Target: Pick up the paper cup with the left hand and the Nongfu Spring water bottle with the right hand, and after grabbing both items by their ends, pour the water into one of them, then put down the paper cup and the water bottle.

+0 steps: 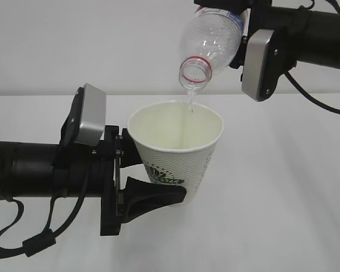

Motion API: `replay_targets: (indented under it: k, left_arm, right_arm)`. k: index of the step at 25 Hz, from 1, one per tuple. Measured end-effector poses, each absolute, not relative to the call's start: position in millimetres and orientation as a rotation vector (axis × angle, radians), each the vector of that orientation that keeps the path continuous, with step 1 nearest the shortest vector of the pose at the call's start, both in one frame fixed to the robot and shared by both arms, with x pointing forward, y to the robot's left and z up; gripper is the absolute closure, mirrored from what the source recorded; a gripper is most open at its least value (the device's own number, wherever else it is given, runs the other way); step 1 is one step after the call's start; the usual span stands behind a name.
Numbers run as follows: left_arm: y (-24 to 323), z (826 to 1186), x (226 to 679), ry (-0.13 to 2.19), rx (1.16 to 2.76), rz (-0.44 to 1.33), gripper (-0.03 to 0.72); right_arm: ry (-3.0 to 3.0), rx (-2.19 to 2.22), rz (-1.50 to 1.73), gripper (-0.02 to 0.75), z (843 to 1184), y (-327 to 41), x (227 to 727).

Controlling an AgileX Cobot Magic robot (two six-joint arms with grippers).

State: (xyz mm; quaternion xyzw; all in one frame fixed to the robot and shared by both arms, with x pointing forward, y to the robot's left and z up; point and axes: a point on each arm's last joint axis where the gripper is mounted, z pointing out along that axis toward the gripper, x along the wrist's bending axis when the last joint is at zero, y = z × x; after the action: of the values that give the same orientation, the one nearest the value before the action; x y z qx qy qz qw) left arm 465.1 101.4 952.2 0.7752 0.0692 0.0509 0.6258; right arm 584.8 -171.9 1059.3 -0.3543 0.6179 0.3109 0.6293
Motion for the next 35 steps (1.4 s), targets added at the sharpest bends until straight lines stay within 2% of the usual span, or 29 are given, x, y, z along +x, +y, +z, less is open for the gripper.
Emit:
replay_targets:
  k: [35]
  left_arm:
    - [101.5, 951.4, 464.8, 0.155, 1.787, 0.115, 0.172]
  right_arm:
    - [1.41, -0.817, 0.708, 0.288, 1059.6, -171.8, 584.8]
